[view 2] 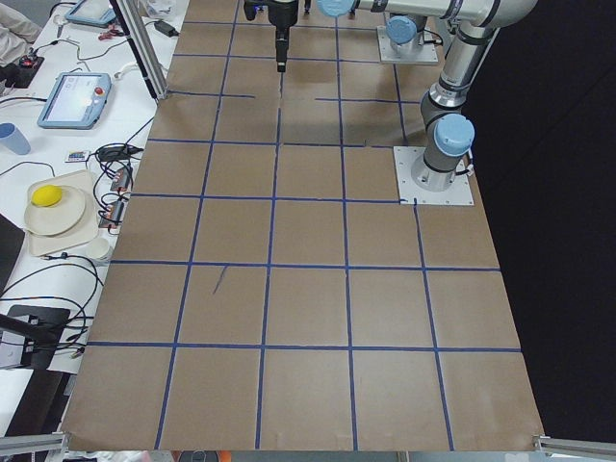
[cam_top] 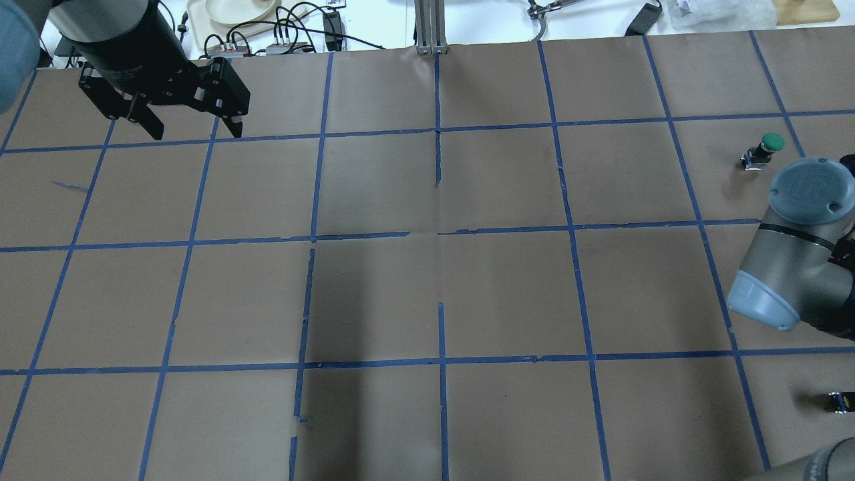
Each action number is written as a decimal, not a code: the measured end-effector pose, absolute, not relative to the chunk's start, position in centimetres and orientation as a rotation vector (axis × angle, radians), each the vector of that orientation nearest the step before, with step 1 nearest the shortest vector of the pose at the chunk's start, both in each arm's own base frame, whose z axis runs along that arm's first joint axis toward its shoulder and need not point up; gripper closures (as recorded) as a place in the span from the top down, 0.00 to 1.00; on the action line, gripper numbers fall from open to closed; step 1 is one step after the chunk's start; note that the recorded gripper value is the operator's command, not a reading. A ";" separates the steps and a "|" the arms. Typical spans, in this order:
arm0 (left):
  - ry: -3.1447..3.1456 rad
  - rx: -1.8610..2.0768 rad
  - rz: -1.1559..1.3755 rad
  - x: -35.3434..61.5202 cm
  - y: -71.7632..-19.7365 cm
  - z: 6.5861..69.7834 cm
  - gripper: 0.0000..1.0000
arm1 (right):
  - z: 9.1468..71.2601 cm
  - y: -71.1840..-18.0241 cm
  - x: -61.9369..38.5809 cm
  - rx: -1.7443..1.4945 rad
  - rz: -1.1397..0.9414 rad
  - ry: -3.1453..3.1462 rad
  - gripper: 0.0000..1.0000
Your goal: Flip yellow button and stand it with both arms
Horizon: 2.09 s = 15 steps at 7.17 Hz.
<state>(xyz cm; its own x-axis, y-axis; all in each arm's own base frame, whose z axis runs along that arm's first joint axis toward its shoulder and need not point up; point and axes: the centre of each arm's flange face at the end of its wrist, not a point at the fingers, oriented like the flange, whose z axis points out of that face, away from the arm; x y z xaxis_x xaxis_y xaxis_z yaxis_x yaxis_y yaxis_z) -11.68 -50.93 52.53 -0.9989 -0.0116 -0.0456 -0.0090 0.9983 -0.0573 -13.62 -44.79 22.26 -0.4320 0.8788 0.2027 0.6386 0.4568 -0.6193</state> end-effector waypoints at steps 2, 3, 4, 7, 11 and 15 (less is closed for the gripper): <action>3.094 -0.015 -0.082 -11.7 -50.6 52.4 1.00 | 25.3 -44.6 -13.3 -1.208 0.654 -2.219 1.00; 3.094 -0.016 -0.080 -11.7 -50.8 52.2 1.00 | 27.5 -44.7 -13.3 -1.152 0.601 -2.252 1.00; 3.095 -0.015 -0.075 -11.7 -51.0 51.9 1.00 | 29.8 -45.4 -13.4 -1.115 0.515 -2.296 1.00; 3.096 -0.015 -0.060 -11.7 -50.5 51.8 1.00 | 35.7 -48.6 -11.4 -1.048 0.180 -2.588 1.00; 3.122 -0.015 -0.060 -11.9 -51.3 51.7 1.00 | 44.8 -50.2 -0.8 -0.734 -0.087 -2.911 1.00; 3.141 -0.021 -0.056 -11.9 -51.4 52.3 1.00 | 47.7 -47.2 13.9 -0.336 -0.110 -3.088 1.00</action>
<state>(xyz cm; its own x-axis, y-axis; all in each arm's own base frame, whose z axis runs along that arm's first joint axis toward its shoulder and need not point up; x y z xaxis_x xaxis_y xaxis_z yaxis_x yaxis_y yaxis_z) -11.90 -51.39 52.34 -0.9999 -0.0136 0.0004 -0.0136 0.9993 -0.0355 13.88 -47.19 47.75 -0.9761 0.2135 0.0413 0.2159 0.9741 0.0667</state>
